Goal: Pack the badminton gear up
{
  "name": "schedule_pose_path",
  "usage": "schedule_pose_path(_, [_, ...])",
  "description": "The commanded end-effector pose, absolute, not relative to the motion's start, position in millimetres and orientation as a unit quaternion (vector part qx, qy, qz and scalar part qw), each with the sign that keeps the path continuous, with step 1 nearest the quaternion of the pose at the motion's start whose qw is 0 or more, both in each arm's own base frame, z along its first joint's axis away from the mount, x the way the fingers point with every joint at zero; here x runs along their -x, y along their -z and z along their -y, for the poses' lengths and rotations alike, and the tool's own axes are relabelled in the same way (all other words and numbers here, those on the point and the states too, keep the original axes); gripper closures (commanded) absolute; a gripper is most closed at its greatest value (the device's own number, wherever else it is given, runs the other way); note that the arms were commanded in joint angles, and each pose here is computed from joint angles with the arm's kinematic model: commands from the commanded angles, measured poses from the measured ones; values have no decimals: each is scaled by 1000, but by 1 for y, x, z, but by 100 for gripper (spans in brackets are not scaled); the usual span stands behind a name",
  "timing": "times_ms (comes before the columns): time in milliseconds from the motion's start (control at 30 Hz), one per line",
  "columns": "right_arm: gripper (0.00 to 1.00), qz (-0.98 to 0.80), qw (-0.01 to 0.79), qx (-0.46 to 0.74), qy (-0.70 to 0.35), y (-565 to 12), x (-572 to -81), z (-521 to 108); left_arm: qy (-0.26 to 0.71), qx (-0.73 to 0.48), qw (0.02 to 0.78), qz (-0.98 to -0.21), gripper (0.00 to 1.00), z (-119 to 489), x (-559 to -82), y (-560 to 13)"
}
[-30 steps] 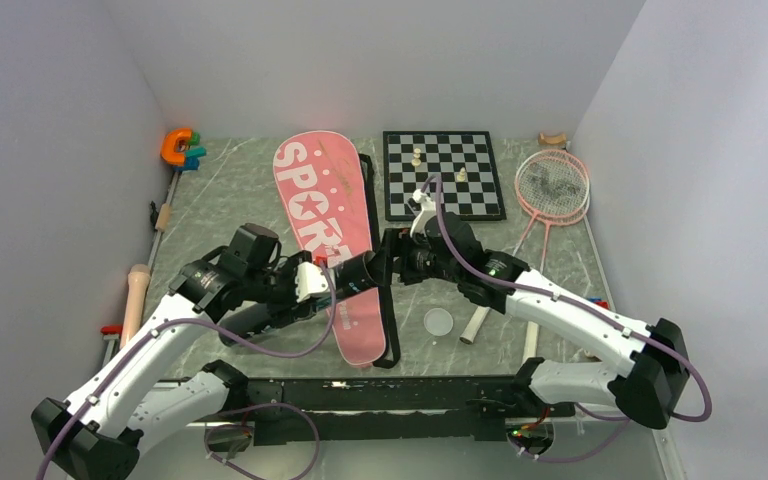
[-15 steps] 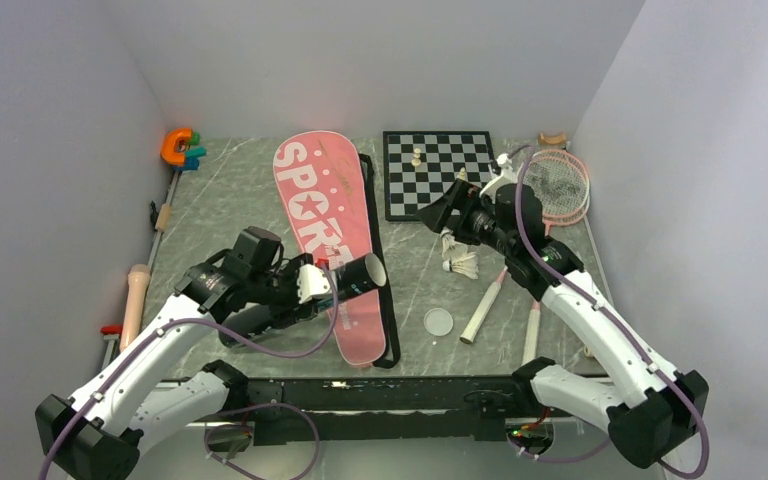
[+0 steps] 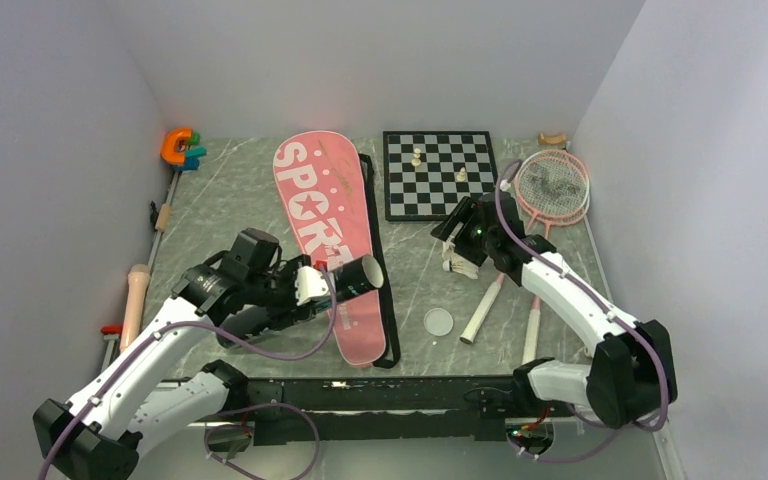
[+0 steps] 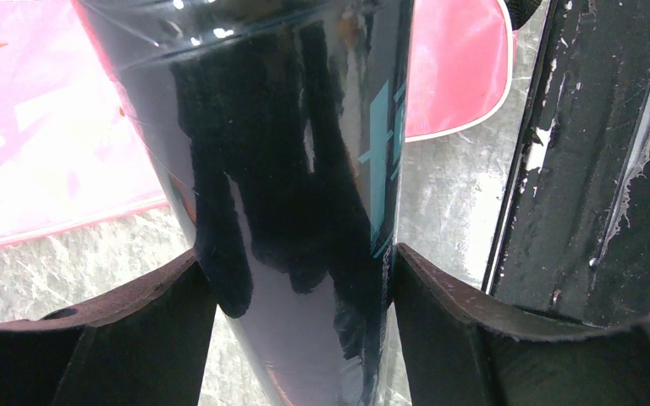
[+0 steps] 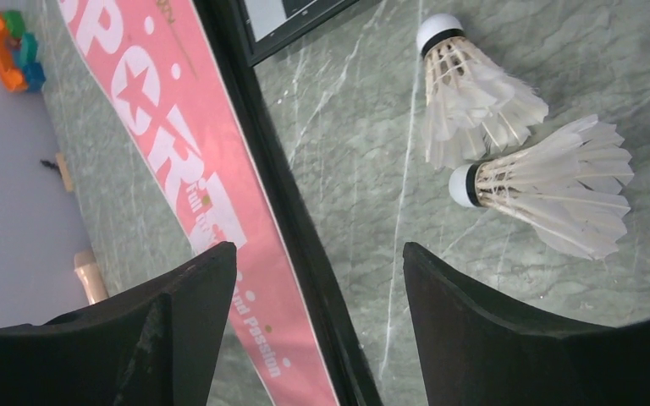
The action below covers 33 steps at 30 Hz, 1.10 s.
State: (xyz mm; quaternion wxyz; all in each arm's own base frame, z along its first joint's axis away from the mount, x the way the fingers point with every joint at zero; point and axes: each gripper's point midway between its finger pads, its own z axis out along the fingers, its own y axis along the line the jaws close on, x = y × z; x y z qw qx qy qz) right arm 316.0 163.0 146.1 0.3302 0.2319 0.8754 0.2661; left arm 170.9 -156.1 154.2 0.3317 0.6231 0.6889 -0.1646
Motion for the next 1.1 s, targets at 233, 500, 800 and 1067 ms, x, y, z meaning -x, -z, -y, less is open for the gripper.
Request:
schedule_pose_path(233, [32,-874,332,-289,-208,-105,-357,-145,160,-632,357,-669,68,158,-170,-166])
schedule_pose_path(500, [37,-870,340,-299,-192,-94,-377,-144,159,-634,361,-666,68,158,-170,-167])
schedule_pose_path(800, [49,-872,347,-306,-158,-75,-391,-136,158,-634,355,-668,68,157,-170,-164])
schedule_pose_path(1067, [73,-873,356,-301,-140,-72,-393,-129,157,-633,355,-670,68,157,-171,-166])
